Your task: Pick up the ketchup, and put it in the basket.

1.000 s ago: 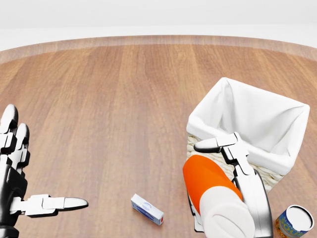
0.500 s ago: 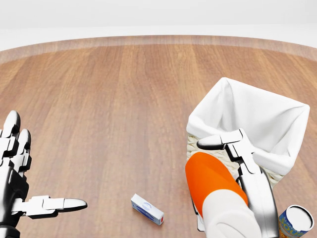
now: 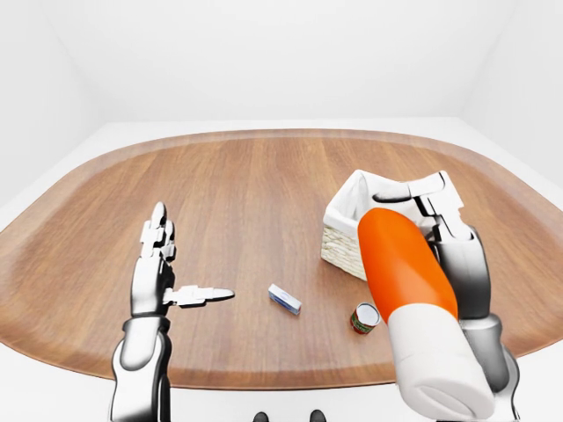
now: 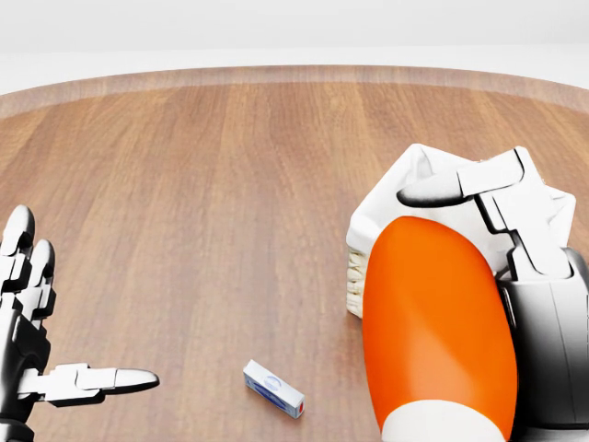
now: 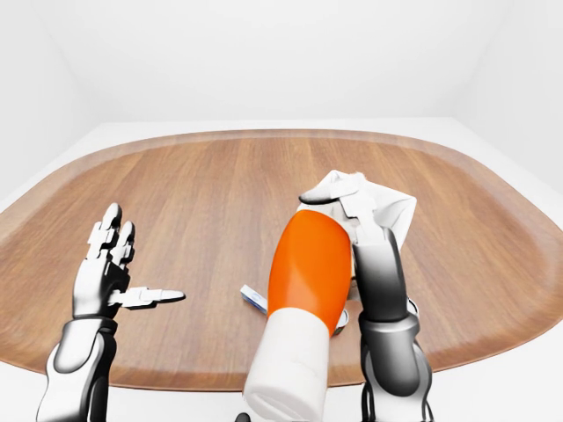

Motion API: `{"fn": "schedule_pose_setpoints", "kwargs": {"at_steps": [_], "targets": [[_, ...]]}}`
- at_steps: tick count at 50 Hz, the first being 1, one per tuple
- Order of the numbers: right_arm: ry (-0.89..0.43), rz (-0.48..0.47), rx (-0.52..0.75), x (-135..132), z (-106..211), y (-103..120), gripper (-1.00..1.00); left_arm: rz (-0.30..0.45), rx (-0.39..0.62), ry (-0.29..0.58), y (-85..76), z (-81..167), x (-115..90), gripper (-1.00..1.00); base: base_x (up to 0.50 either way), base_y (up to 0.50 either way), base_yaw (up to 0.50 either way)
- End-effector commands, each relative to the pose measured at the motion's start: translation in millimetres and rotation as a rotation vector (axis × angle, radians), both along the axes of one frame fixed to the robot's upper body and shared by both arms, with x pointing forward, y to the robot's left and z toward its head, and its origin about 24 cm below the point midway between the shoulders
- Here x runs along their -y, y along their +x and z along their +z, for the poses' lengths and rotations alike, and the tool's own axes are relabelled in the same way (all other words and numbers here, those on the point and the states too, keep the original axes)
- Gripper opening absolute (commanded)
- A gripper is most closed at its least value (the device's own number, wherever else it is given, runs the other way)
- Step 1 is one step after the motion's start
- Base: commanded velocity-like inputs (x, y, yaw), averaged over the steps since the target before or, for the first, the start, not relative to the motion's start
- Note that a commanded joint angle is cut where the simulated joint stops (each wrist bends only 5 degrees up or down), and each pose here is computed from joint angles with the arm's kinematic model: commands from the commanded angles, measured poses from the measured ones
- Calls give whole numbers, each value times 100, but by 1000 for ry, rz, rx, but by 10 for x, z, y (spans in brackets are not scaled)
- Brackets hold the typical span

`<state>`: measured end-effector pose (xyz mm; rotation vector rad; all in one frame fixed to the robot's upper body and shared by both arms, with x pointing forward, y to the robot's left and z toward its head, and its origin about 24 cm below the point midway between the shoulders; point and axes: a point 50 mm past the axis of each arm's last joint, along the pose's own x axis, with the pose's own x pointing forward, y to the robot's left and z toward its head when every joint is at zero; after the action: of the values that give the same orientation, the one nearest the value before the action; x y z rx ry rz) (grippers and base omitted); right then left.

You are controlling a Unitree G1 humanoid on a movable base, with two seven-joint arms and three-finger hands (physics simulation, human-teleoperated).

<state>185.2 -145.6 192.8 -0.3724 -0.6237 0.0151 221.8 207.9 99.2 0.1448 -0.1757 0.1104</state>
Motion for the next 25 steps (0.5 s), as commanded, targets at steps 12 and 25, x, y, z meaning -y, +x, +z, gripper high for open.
{"fn": "schedule_pose_setpoints", "kwargs": {"at_steps": [12,25], "targets": [[-174,-106,150,203,351,96,-100,-1,-9,2,5,-18,1,100,0,0,0],[-273,-184,128,441,455,375,-100,-1,-10,2,8,-21,-4,100,0,0,0]]}}
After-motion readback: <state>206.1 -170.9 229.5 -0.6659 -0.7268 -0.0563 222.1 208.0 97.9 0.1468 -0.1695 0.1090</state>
